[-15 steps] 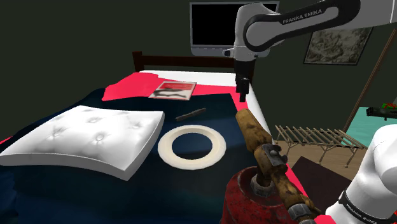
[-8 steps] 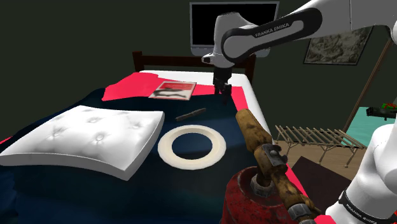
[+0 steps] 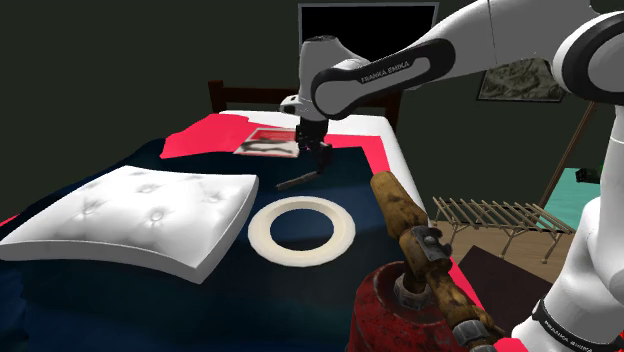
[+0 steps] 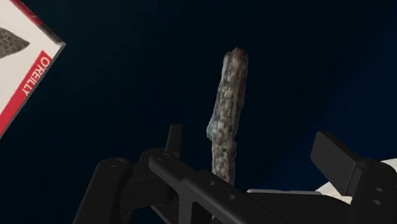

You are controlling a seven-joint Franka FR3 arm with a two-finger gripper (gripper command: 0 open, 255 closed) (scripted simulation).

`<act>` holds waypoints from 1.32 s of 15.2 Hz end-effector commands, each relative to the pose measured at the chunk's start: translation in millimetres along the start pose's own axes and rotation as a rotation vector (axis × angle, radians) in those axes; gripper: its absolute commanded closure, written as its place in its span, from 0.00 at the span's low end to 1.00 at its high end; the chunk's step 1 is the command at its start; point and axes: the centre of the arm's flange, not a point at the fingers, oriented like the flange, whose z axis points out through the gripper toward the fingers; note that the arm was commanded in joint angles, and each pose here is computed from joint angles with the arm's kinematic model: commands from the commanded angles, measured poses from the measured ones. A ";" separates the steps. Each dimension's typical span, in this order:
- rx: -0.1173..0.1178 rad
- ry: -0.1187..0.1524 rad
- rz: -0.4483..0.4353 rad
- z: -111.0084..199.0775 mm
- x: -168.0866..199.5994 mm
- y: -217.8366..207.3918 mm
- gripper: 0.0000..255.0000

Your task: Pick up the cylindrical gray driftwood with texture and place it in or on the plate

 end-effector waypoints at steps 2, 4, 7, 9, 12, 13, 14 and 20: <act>-0.020 0.007 -0.080 9.3 23.4 6.7 0.00; -0.020 0.007 -0.080 19.9 23.4 6.9 0.00; -0.020 0.007 -0.080 35.7 23.6 7.3 0.00; -0.020 0.007 -0.080 44.0 23.6 7.4 0.00; -0.020 0.007 -0.080 44.0 23.6 7.4 0.00; -0.020 0.007 -0.080 44.0 23.6 7.4 0.00; -0.020 0.007 -0.080 44.0 23.6 7.4 0.00; -0.020 0.007 -0.080 44.0 23.6 7.5 1.00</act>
